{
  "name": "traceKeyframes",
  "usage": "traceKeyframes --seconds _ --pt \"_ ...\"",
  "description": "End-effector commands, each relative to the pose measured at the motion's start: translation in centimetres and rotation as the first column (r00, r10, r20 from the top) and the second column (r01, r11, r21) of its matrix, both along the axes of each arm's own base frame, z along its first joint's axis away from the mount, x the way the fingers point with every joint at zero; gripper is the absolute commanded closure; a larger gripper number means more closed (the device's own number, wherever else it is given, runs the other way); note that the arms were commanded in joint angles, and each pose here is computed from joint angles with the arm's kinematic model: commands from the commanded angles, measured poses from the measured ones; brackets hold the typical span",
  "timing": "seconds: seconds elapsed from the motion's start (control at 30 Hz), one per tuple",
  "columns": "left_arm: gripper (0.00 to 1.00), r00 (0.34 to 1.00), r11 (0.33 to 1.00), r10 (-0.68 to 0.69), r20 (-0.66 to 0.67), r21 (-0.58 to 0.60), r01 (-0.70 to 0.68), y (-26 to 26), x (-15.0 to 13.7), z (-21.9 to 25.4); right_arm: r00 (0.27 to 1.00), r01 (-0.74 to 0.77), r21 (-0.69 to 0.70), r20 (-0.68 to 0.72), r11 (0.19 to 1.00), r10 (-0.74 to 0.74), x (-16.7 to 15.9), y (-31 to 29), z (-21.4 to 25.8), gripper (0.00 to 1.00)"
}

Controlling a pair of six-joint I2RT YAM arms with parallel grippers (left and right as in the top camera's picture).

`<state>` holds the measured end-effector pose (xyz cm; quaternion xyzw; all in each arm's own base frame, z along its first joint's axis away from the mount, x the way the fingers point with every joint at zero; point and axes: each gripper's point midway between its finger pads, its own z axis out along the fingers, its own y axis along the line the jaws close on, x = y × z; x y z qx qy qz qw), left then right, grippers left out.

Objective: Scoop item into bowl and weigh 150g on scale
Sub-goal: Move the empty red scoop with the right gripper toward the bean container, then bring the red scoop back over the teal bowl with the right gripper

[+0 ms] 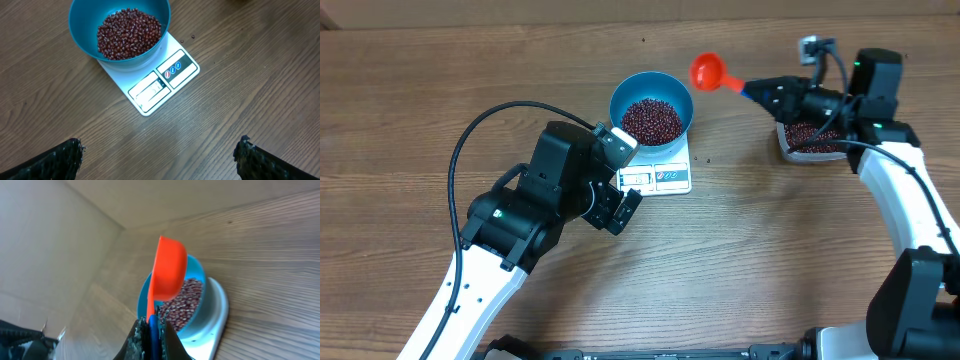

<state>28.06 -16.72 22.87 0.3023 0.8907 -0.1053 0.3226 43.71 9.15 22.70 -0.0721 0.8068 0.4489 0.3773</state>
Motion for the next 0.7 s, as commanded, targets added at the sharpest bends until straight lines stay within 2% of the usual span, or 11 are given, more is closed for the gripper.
traceKeyframes --seconds 0.0,0.17,0.3,0.5,0.67 --pt "0.00 1.000 1.000 -0.012 0.004 0.011 0.011 0.1 0.0 -0.1 0.998 0.058 0.014 0.001 0.998 -0.058 0.5 -3.0 0.4 0.96" --pt "0.00 1.000 1.000 -0.012 0.004 0.011 0.011 0.1 0.0 -0.1 0.990 0.142 0.008 -0.014 0.990 -0.142 0.6 -6.9 0.0 0.96" --pt "0.00 1.000 1.000 -0.012 0.004 0.011 0.011 0.1 0.0 -0.1 0.988 0.152 0.000 -0.024 0.988 -0.152 0.4 -7.6 -0.4 0.96" --pt "0.01 1.000 1.000 -0.012 0.004 0.011 0.011 0.1 0.0 -0.1 0.996 0.082 -0.004 -0.026 0.997 -0.082 0.2 -4.3 -0.5 0.96" --pt "0.00 1.000 1.000 -0.012 0.004 0.011 0.011 0.1 0.0 -0.1 0.998 0.047 -0.087 -0.024 0.995 -0.049 0.5 0.3 -1.5 0.96"
